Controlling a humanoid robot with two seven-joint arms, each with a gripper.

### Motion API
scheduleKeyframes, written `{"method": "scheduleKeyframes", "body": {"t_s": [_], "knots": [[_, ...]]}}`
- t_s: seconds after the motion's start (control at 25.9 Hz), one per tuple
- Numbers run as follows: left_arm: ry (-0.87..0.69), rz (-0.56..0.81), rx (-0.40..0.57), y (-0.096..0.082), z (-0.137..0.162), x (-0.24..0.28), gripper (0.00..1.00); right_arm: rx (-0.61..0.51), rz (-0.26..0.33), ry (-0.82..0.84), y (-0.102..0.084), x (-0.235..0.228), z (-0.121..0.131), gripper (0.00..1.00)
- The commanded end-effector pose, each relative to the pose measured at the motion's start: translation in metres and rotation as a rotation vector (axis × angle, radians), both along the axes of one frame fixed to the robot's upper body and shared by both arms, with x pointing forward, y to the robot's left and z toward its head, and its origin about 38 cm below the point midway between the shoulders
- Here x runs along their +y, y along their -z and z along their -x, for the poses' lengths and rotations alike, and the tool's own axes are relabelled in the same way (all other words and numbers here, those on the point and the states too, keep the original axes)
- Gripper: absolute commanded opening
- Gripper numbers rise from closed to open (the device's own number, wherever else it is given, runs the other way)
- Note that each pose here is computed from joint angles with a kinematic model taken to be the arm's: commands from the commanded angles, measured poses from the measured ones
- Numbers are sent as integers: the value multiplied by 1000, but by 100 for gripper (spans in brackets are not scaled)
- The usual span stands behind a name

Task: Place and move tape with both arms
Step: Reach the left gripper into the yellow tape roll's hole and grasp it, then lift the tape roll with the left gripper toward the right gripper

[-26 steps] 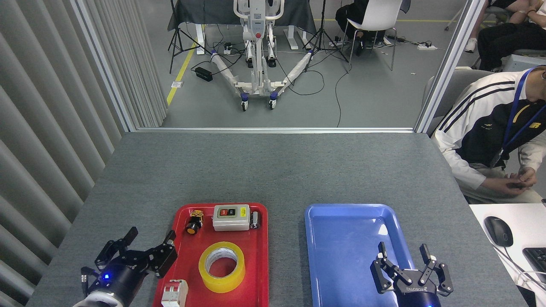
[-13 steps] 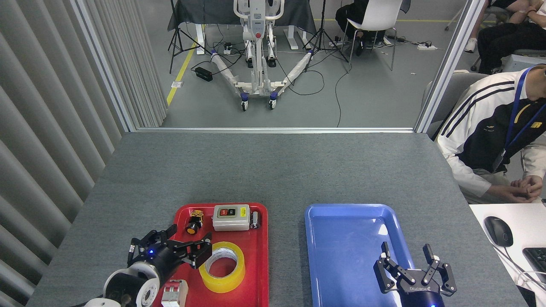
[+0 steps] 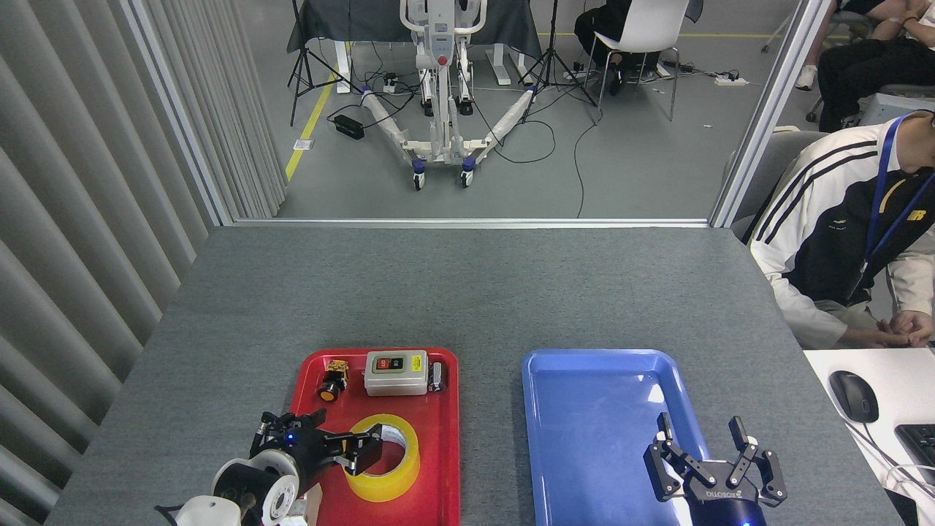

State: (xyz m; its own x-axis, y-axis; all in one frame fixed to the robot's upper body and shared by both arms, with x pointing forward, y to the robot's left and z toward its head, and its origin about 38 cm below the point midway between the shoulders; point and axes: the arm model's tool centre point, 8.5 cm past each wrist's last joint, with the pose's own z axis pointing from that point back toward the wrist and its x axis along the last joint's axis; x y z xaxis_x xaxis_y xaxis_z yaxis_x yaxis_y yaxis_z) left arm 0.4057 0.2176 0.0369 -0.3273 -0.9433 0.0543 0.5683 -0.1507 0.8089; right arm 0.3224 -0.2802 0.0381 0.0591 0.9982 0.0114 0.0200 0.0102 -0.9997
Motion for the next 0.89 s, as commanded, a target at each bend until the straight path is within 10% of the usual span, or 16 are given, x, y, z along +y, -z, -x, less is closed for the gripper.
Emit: {"method": "scheduleKeyframes", "body": {"t_s": [0.0, 0.27, 0.5, 0.7, 0.85], "knots": [[-13, -8, 26, 5, -1, 2, 98, -1, 1, -2, 0, 0, 0, 99], [-15, -41, 123, 20, 4, 7, 78, 0, 0, -1, 0, 0, 0, 99], [36, -76, 228, 26, 12, 4, 0, 0, -2, -1, 0, 0, 0, 99], [184, -69, 147, 6, 4, -9, 0, 0, -2, -1, 0, 0, 0, 99], [380, 43, -121, -43, -5, -32, 0, 0, -3, -10, 0, 1, 0, 99]]}}
